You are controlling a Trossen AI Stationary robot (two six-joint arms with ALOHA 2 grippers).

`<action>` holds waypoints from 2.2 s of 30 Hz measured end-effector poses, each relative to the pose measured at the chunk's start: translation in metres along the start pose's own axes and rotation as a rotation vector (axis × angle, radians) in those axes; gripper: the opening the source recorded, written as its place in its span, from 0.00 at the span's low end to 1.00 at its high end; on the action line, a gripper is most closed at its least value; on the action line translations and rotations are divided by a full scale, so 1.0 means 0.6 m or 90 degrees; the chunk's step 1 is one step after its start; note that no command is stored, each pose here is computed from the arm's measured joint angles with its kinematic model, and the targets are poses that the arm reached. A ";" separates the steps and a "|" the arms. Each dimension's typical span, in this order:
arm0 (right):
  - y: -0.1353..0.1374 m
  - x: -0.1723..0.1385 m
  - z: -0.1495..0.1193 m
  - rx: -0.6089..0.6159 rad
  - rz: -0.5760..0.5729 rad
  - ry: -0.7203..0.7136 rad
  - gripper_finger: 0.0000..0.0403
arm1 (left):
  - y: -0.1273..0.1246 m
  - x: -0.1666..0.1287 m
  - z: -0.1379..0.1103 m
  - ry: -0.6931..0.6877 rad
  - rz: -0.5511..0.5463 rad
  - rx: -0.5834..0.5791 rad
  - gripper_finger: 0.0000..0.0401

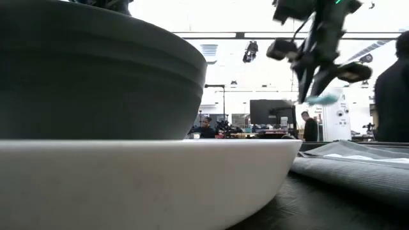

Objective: Set up tray
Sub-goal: Put the green spoon on the gray napkin to the right of the blue knife, then return to Home Position

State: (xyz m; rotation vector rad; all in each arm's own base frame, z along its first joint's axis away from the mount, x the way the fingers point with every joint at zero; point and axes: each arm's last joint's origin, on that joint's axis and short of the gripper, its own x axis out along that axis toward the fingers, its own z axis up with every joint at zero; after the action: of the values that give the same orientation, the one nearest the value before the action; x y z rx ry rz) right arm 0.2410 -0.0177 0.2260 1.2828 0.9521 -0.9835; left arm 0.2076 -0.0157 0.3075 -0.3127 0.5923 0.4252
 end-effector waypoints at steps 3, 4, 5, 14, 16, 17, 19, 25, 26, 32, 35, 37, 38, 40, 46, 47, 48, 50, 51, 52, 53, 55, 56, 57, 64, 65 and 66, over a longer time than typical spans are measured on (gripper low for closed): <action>-0.004 -0.018 -0.065 0.047 0.026 0.019 0.12 | 0.000 0.000 0.000 0.000 0.000 0.019 0.41; -0.005 -0.020 -0.087 0.061 0.028 0.027 0.12 | 0.000 0.000 0.000 0.000 0.000 0.024 0.41; -0.008 -0.021 -0.106 0.073 0.028 0.032 0.12 | 0.000 0.000 0.000 0.000 0.000 0.029 0.41; 0.009 0.008 -0.249 0.087 0.040 0.068 0.10 | 0.000 0.000 0.000 0.000 0.000 0.049 0.41; 0.022 0.017 -0.268 0.075 0.037 0.070 0.10 | 0.000 0.000 0.000 0.000 0.000 0.055 0.41; 0.029 0.022 -0.276 0.069 0.032 0.068 0.10 | 0.000 0.000 0.000 0.000 -0.001 0.059 0.41; 0.042 0.032 -0.292 0.054 0.025 0.068 0.10 | 0.000 0.000 0.000 0.000 -0.001 0.060 0.41; 0.072 0.060 -0.330 0.055 -0.006 0.089 0.10 | -0.001 0.000 0.000 0.003 -0.006 0.061 0.41; 0.073 0.064 -0.335 0.059 -0.011 0.095 0.10 | -0.001 0.000 -0.001 0.006 -0.012 0.061 0.41; 0.067 0.078 -0.354 0.072 -0.032 0.112 0.11 | -0.004 0.000 -0.002 0.023 -0.047 0.061 0.41; 0.064 0.080 -0.354 0.059 -0.035 0.109 0.11 | -0.004 -0.001 -0.002 0.025 -0.050 0.062 0.41; 0.063 0.082 -0.352 0.058 -0.041 0.104 0.11 | -0.005 -0.002 -0.003 0.024 -0.052 0.062 0.41; 0.062 0.083 -0.351 0.059 -0.042 0.102 0.12 | -0.005 -0.002 -0.003 0.024 -0.052 0.062 0.41; 0.059 0.089 -0.351 0.059 -0.048 0.099 0.13 | -0.006 -0.002 -0.003 0.025 -0.053 0.063 0.41; 0.054 0.111 -0.357 0.059 -0.083 0.125 0.17 | -0.010 -0.004 -0.005 0.026 -0.060 0.068 0.41; 0.054 0.113 -0.358 0.059 -0.085 0.125 0.17 | -0.010 -0.004 -0.005 0.026 -0.061 0.068 0.41; 0.053 0.114 -0.358 0.059 -0.086 0.124 0.18 | -0.010 -0.004 -0.005 0.026 -0.061 0.067 0.41; 0.054 0.115 -0.357 0.060 -0.084 0.120 0.20 | -0.010 -0.004 -0.005 0.027 -0.061 0.067 0.41; 0.055 0.114 -0.356 0.061 -0.080 0.116 0.21 | -0.010 -0.004 -0.005 0.026 -0.061 0.066 0.41; 0.055 0.114 -0.355 0.062 -0.077 0.113 0.22 | -0.010 -0.004 -0.005 0.026 -0.061 0.067 0.41; 0.056 0.114 -0.355 0.062 -0.076 0.112 0.22 | -0.010 -0.004 -0.005 0.026 -0.061 0.066 0.41; 0.058 0.112 -0.355 0.061 -0.073 0.114 0.24 | -0.010 -0.004 -0.005 0.025 -0.061 0.066 0.41; 0.060 0.111 -0.356 0.062 -0.070 0.119 0.25 | -0.010 -0.004 -0.005 0.025 -0.061 0.066 0.41; 0.062 0.110 -0.357 0.062 -0.068 0.125 0.26 | -0.010 -0.005 -0.005 0.025 -0.061 0.066 0.41; 0.077 0.067 -0.355 0.009 -0.028 0.094 0.33 | -0.008 -0.012 -0.002 0.013 -0.070 0.060 0.41; 0.079 0.055 -0.351 -0.022 -0.017 0.077 0.33 | -0.008 -0.015 0.001 0.011 -0.078 0.058 0.41; 0.082 0.040 -0.346 -0.063 -0.009 0.063 0.34 | -0.009 -0.019 0.004 0.010 -0.088 0.058 0.41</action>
State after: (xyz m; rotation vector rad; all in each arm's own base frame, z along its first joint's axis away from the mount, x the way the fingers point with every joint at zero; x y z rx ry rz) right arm 0.2914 0.1904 0.2061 1.2525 1.0743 -0.8790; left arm 0.2028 -0.0228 0.3171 -0.2679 0.5988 0.2616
